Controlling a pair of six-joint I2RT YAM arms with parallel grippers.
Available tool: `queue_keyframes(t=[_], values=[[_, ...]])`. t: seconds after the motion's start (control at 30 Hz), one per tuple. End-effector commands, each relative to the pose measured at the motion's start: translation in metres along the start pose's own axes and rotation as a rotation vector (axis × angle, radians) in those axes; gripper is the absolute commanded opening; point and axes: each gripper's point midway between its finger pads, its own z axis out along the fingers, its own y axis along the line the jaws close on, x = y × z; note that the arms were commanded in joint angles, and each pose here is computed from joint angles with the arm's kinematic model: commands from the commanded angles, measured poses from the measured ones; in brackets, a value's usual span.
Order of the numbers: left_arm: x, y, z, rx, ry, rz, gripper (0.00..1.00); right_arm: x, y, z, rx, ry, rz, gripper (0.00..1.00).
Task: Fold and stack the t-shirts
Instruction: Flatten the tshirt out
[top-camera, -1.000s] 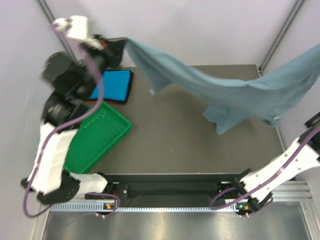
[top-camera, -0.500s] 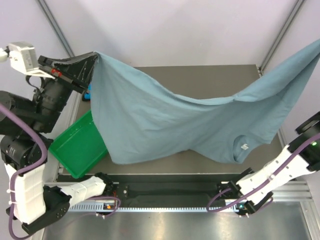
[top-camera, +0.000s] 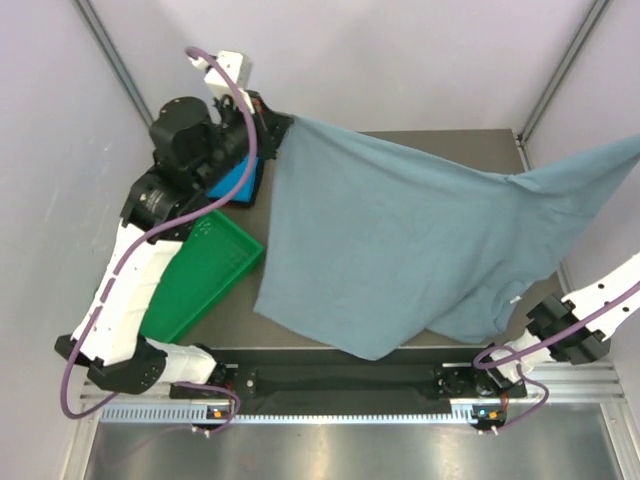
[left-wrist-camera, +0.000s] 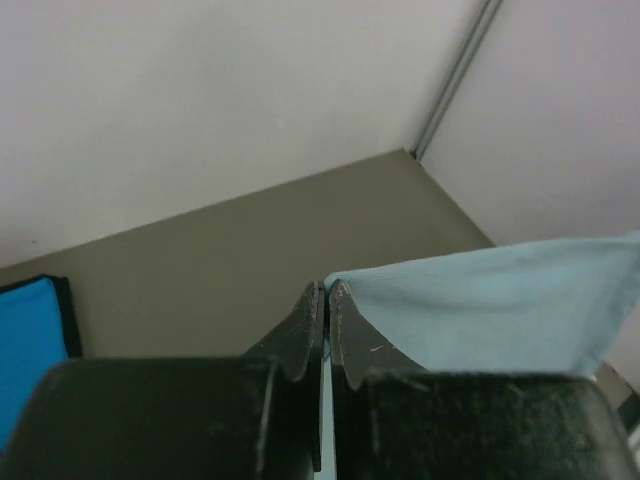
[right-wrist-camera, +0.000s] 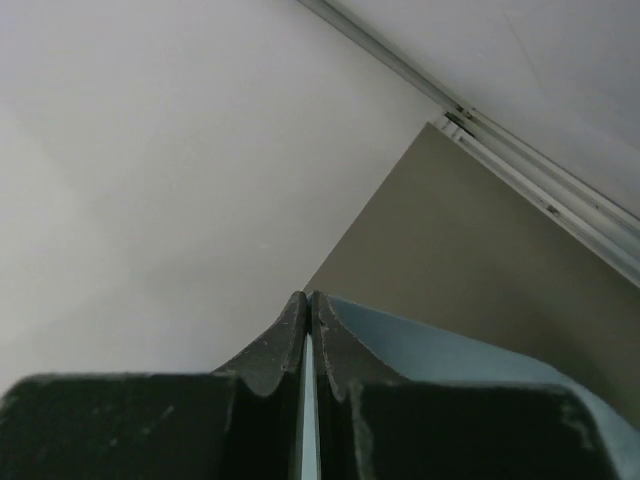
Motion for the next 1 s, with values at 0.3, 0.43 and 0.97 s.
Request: queue_keyframes(t=[0.3, 0.43, 0.97], values=[[-0.061, -0.057, -0.085, 0.292, -0.239, -0.036, 0.0, 0.002, 0.156, -0.15, -0.371, -0.39, -0.235, 0.0], [-0.054, -0.056, -0.115, 0.288, -0.238, -0.06, 0.0, 0.027, 0.171, -0.173, -0.422, -0.373, -0.251, 0.0], [0.051, 0.019, 0.04, -0.002, 0.035, -0.09, 0.0, -0.012, 0.092, 0.031, -0.202, -0.16, -0.118, 0.0]])
